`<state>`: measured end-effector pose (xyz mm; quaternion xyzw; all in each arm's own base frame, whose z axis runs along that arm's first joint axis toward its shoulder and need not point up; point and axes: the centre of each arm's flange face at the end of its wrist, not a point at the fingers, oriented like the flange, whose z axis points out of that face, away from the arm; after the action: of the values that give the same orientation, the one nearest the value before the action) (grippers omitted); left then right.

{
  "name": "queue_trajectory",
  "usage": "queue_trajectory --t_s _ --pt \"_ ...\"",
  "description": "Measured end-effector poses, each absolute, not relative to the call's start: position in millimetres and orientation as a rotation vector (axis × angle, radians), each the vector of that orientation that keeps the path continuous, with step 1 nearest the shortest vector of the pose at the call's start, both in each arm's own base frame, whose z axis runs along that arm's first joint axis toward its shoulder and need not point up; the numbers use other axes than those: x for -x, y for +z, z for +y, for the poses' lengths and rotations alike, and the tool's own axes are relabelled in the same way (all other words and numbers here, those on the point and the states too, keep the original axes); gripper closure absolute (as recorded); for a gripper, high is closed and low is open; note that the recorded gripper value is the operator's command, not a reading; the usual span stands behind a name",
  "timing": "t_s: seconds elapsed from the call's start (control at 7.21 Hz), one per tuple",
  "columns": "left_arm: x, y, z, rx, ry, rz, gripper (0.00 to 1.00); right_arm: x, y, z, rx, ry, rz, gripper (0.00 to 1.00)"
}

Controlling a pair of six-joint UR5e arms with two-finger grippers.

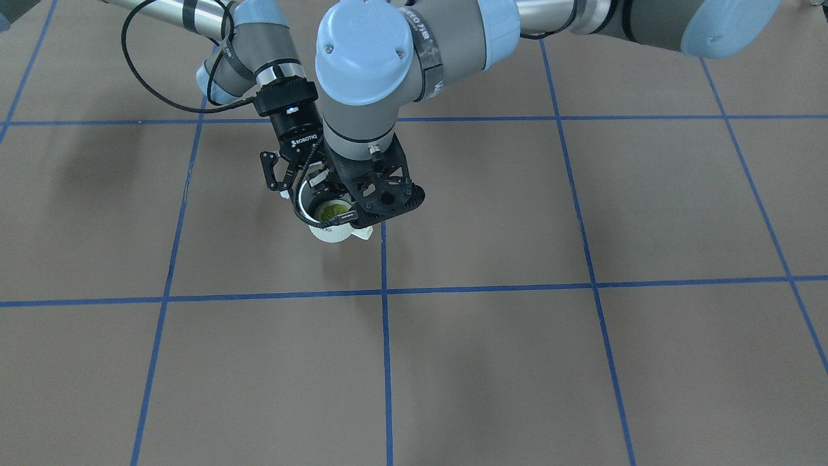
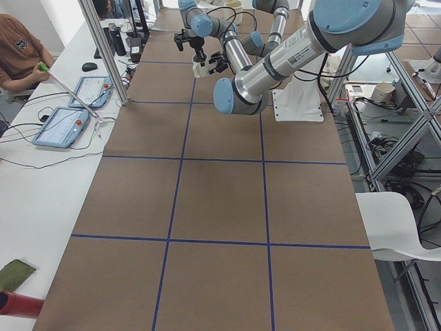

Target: Left arm hands cup to right arm to dump lemon

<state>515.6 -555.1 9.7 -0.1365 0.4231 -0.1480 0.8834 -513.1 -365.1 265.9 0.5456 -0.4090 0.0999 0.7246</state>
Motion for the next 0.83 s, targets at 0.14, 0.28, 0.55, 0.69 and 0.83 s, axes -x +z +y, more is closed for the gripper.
queue_trajectory --t_s 0.14,0.28,0.55,0.69,0.83 --pt "-516.1 8.2 -552.3 0.284 -0.305 0.883 1.00 514.1 267.4 -365.3 -1.205 0.221 -0.897 0.01" --pt "-518.6 7.5 -548.8 0.287 -0.300 0.883 1.00 514.9 268.2 -365.0 -1.207 0.222 -0.893 0.01" --pt "-524.3 7.2 -542.7 0.293 -0.293 0.880 1.00 515.9 267.7 -363.3 -1.213 0.229 -0.886 0.01" --pt "-525.3 6.7 -541.5 0.294 -0.291 0.880 1.00 516.0 266.2 -363.3 -1.219 0.233 -0.882 0.01" --pt "-525.4 6.3 -541.2 0.294 -0.291 0.880 1.00 516.1 264.6 -363.4 -1.223 0.235 -0.879 0.01"
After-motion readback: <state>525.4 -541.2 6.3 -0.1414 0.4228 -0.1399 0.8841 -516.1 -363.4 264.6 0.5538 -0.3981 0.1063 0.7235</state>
